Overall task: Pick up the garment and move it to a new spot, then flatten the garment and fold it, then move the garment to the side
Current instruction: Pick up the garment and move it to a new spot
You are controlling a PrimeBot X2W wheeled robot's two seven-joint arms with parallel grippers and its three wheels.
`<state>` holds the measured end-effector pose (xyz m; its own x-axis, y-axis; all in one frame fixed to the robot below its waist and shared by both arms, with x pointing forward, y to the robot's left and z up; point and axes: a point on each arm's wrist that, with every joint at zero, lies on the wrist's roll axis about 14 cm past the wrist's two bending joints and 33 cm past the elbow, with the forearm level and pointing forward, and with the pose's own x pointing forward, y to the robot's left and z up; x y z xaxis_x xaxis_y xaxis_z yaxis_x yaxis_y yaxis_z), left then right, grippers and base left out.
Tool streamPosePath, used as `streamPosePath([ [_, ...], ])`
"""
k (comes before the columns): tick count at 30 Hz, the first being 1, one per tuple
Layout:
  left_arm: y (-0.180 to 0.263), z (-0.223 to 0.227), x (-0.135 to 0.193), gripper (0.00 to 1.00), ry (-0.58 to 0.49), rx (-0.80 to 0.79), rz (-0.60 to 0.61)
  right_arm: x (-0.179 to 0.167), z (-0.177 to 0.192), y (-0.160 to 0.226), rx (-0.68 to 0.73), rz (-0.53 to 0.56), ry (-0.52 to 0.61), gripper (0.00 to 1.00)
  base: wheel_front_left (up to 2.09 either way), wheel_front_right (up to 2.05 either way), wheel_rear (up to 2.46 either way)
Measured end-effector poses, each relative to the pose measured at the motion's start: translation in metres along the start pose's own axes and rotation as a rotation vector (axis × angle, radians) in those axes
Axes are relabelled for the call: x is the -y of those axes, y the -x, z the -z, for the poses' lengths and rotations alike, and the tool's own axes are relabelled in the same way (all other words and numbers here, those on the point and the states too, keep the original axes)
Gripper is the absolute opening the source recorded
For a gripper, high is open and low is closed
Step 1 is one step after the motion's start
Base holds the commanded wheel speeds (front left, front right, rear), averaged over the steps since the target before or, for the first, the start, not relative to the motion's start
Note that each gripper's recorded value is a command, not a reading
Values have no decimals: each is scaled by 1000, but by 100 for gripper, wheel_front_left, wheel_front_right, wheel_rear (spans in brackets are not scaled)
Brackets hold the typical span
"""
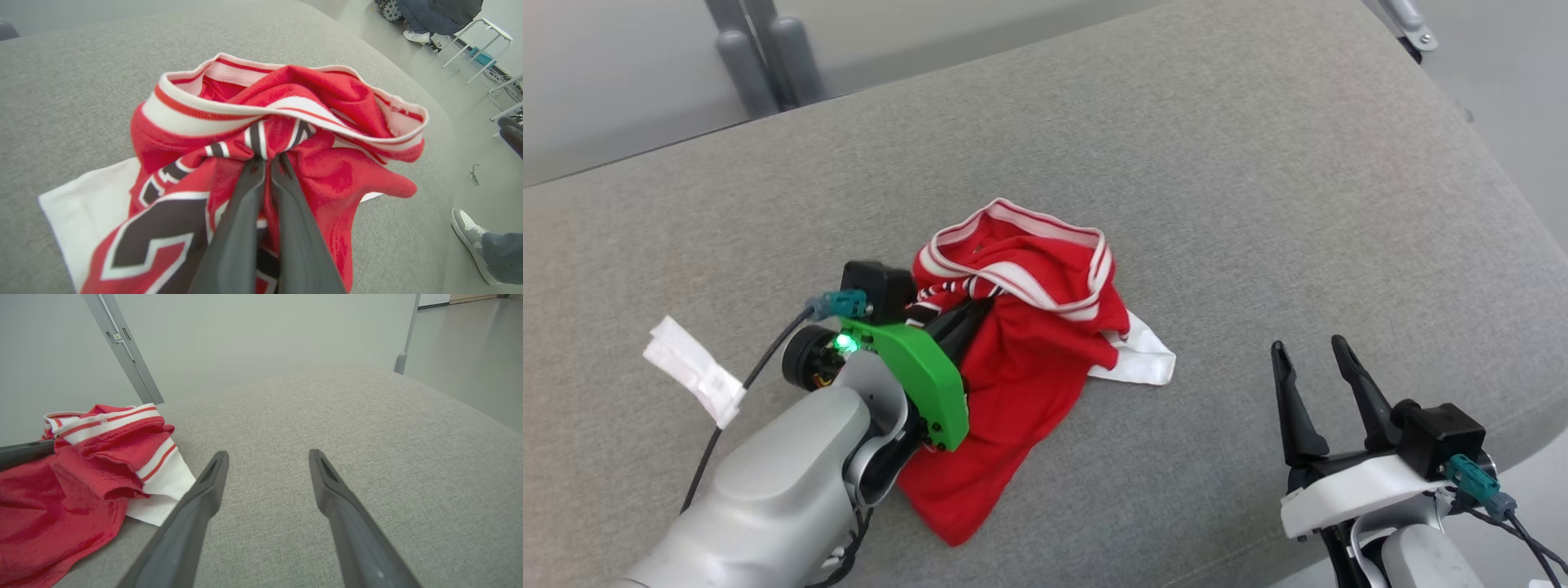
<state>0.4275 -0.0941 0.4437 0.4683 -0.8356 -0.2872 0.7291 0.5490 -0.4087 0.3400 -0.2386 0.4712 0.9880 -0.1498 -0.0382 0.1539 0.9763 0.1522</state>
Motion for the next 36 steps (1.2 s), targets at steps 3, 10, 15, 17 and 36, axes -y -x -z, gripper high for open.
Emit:
streamPosePath([
  [3, -12, 16, -9, 62, -31, 22, -35, 11, -1, 6, 1, 39, -1, 100, 0, 0, 0],
  [10, -14, -12, -10, 100, -117, 157, -74, 22, -8, 10, 19, 69, 34, 100, 0, 0, 0],
  [15, 35, -27, -15, 100, -115, 324, -189, 32, -26, 12, 71, 90, 85, 100, 0, 0, 0],
  [17, 64, -31, -26, 100, -122, 380, -274, 30, -35, 13, 100, 80, 102, 100, 0, 0, 0],
  [36, 276, 22, -64, 100, -109, 536, -838, -9, -53, 13, 171, -93, 153, 100, 0, 0, 0],
])
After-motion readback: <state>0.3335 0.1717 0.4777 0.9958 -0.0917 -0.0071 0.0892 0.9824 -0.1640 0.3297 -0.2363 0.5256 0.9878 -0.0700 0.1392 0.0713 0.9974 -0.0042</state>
